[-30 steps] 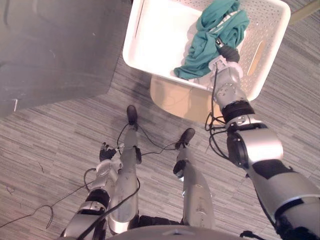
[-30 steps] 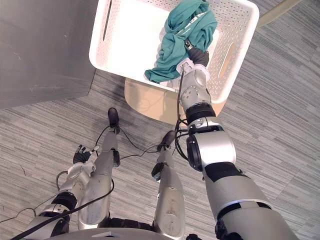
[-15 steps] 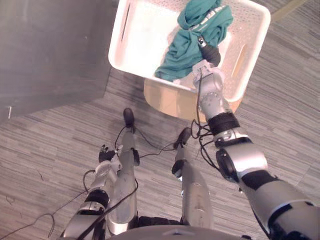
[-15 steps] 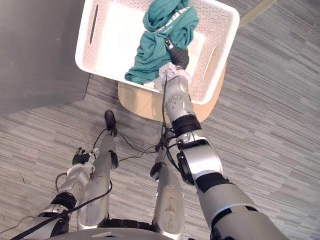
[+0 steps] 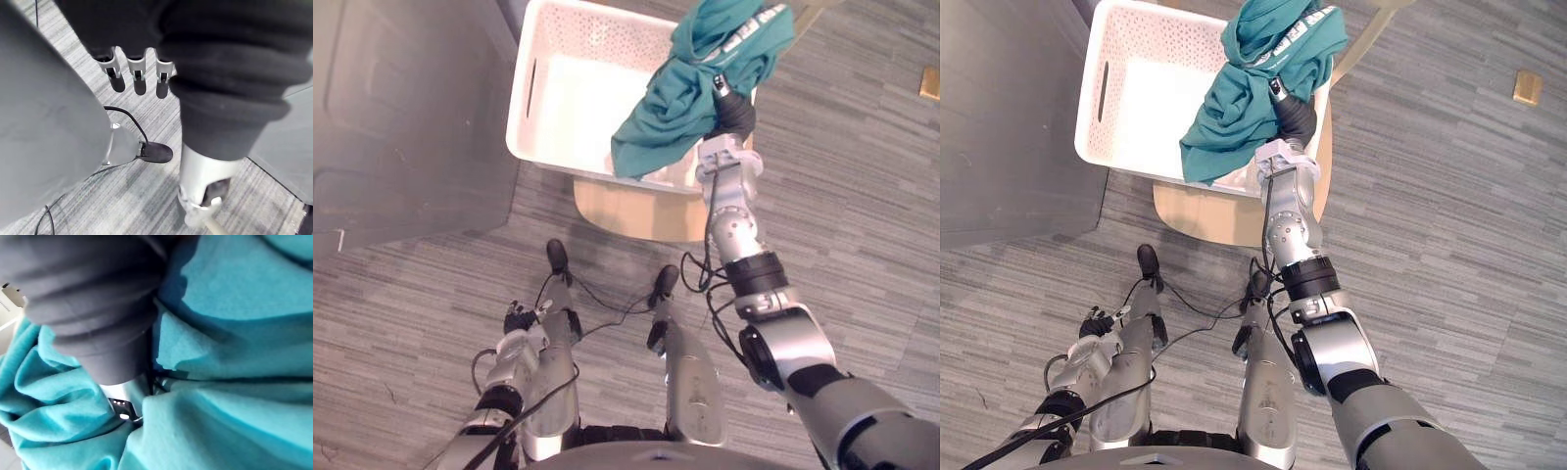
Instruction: Pick up the laundry basket with both hands and put the clothes into the washing machine.
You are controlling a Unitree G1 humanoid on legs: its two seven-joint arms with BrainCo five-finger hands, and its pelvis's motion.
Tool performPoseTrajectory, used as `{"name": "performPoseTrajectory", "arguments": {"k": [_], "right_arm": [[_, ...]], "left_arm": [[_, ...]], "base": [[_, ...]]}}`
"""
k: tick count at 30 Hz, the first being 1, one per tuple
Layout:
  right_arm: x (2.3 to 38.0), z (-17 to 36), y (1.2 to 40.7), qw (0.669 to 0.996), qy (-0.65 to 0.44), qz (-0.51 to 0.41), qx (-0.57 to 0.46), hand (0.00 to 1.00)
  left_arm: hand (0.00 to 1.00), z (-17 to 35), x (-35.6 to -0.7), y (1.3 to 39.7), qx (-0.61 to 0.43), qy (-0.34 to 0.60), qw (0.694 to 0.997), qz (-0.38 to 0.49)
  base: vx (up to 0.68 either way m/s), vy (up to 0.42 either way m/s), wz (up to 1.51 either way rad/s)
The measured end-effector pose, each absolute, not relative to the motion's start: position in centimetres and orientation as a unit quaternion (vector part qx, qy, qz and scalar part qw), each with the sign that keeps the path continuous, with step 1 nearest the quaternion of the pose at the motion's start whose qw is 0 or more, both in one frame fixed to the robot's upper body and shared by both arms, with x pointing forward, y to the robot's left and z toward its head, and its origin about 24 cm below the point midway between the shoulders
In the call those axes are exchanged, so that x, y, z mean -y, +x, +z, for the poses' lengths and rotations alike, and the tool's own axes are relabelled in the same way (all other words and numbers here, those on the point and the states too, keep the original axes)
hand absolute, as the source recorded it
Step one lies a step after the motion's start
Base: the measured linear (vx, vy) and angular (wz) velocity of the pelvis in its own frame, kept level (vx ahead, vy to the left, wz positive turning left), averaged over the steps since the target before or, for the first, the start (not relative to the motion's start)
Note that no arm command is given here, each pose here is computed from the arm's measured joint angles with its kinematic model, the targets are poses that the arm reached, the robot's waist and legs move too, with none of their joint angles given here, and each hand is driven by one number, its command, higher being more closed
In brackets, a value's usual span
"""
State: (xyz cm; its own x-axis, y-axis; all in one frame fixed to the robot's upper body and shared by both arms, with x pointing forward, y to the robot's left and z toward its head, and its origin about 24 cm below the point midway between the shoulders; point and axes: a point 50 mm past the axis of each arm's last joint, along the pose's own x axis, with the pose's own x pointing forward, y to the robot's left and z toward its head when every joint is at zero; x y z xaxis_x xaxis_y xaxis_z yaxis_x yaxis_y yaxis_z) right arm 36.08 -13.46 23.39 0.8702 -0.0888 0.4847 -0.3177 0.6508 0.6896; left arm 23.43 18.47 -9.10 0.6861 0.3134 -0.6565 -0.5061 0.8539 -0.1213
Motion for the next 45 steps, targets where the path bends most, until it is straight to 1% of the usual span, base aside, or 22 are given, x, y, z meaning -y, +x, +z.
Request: {"name": "performPoseTrajectory", "arguments": {"k": [4, 8, 9, 12, 13, 15, 18, 20, 23, 26, 31, 37, 40, 45], "right_arm": [[13.8, 21.8, 35.2, 0.875, 0.416, 0.068, 0.239, 1.0], [12.7, 17.8, 34.2, 0.889, 0.416, 0.074, 0.178, 1.0], [12.2, 16.6, 33.6, 0.893, 0.412, 0.087, 0.159, 1.0], [10.9, 13.6, 32.2, 0.899, 0.41, 0.106, 0.109, 1.0], [10.8, 13.1, 31.9, 0.902, 0.404, 0.108, 0.102, 1.0], [10.7, 11.4, 30.8, 0.907, 0.4, 0.109, 0.076, 1.0], [10.7, 9.7, 29.9, 0.915, 0.387, 0.109, 0.046, 1.0], [10.5, 9.0, 29.4, 0.915, 0.386, 0.114, 0.03, 1.0], [10.1, 8.5, 29.0, 0.914, 0.386, 0.121, 0.015, 1.0], [9.9, 8.4, 29.0, 0.917, 0.379, 0.123, 0.015, 1.0], [9.7, 7.1, 28.2, 0.919, 0.376, 0.118, -0.009, 1.0], [9.9, 5.7, 27.6, 0.923, 0.364, 0.118, -0.036, 1.0], [10.2, 4.9, 27.6, 0.933, 0.338, 0.113, -0.052, 1.0], [11.3, 4.8, 28.0, 0.951, 0.285, 0.105, -0.049, 1.0]], "left_arm": [[0.0, -9.3, -18.7, 22.8, -0.329, -0.125, 0.912, 0.212], [0.0, -9.9, -19.2, 21.6, -0.345, -0.085, 0.913, 0.201], [0.0, -9.6, -18.9, 21.5, -0.339, -0.077, 0.918, 0.192], [0.0, -7.9, -18.5, 22.3, -0.293, -0.081, 0.937, 0.175], [0.0, -7.4, -18.5, 22.6, -0.279, -0.082, 0.941, 0.173], [0.0, -4.9, -18.2, 24.1, -0.219, -0.083, 0.959, 0.16], [0.0, -1.6, -17.9, 25.4, -0.143, -0.075, 0.976, 0.148], [0.0, -0.2, -17.8, 25.8, -0.109, -0.076, 0.98, 0.145], [0.0, 1.3, -17.4, 26.4, -0.073, -0.086, 0.983, 0.142], [0.0, 2.0, -16.9, 26.9, -0.058, -0.094, 0.984, 0.137], [0.0, 3.5, -15.7, 27.1, -0.023, -0.108, 0.989, 0.102], [0.0, 3.0, -14.1, 26.7, -0.034, -0.123, 0.991, 0.042], [0.0, 2.4, -13.3, 26.1, -0.048, -0.125, 0.991, 0.015], [0.0, 2.2, -11.8, 25.8, -0.057, -0.115, 0.991, -0.027]], "base": [[0.04, -0.067, 0.11], [0.08, -0.072, -0.01], [0.11, -0.047, -0.05], [0.13, -0.038, -0.03], [0.16, -0.04, 0.05], [0.15, -0.034, 0.03], [0.14, -0.036, -0.03], [0.11, -0.031, -0.07], [0.05, -0.008, -0.06], [-0.03, 0.017, -0.08], [-0.04, 0.031, -0.11], [-0.05, 0.03, -0.02], [0.0, 0.0, 0.0], [0.0, 0.0, 0.0]]}}
